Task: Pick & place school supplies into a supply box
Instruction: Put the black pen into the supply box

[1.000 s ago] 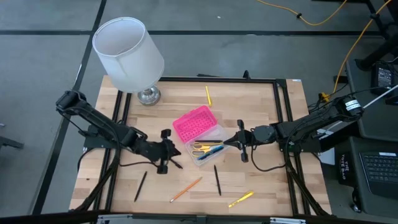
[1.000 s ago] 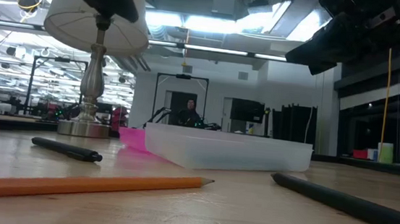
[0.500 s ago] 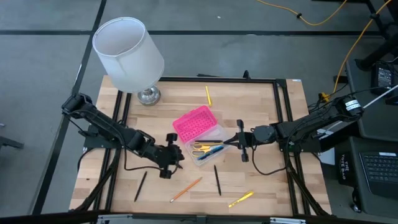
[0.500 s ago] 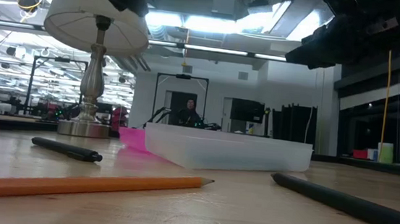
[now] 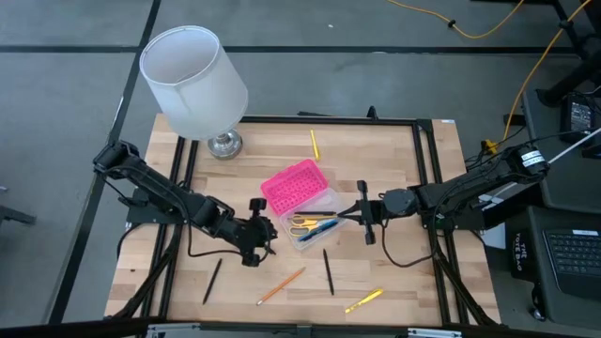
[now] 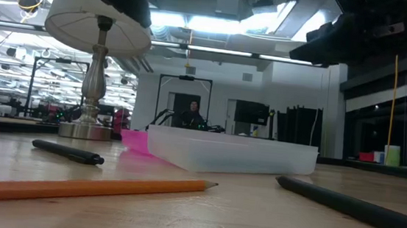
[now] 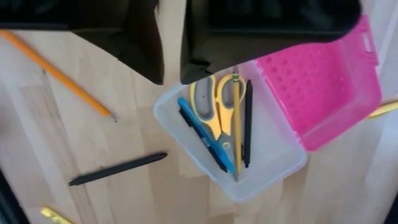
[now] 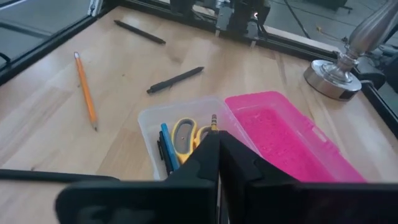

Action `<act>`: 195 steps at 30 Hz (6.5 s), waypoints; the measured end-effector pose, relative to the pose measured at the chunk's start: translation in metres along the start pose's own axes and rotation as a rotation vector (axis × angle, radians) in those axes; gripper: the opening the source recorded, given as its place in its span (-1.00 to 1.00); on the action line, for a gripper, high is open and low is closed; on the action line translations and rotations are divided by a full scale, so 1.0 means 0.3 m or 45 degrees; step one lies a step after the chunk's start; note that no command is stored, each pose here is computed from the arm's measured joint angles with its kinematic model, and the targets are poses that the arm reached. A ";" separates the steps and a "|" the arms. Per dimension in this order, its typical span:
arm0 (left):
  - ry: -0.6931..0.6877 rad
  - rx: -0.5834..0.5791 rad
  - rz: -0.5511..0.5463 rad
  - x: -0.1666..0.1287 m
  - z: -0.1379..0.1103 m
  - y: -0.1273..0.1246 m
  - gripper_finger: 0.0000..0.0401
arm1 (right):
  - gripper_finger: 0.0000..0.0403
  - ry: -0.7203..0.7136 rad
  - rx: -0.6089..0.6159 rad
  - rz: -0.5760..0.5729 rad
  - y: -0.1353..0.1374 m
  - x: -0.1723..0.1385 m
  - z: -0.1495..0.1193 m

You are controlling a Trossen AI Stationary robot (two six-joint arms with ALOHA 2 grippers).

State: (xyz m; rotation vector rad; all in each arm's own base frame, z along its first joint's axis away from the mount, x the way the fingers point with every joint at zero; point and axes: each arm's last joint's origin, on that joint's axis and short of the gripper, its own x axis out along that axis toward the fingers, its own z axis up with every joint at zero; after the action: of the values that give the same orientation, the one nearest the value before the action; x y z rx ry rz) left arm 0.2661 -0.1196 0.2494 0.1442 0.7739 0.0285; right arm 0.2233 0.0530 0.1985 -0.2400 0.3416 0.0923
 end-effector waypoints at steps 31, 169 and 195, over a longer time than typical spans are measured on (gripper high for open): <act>0.420 0.053 0.036 0.112 -0.152 -0.014 -0.32 | -0.86 0.034 0.098 0.007 0.002 0.000 -0.009; -0.197 -0.483 0.164 0.298 0.081 0.130 -0.94 | -0.82 0.074 0.054 -0.409 -0.058 -0.080 0.072; 0.129 -0.724 0.033 0.446 0.059 0.203 -0.86 | -0.82 0.067 0.011 -0.459 -0.065 -0.095 0.080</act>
State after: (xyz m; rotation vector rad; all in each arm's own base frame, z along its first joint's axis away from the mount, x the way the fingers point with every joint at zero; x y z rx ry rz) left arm 0.3759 -0.0510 0.1775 -0.3899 0.8372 0.2797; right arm 0.2066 0.0386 0.2344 -0.2924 0.3467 -0.2708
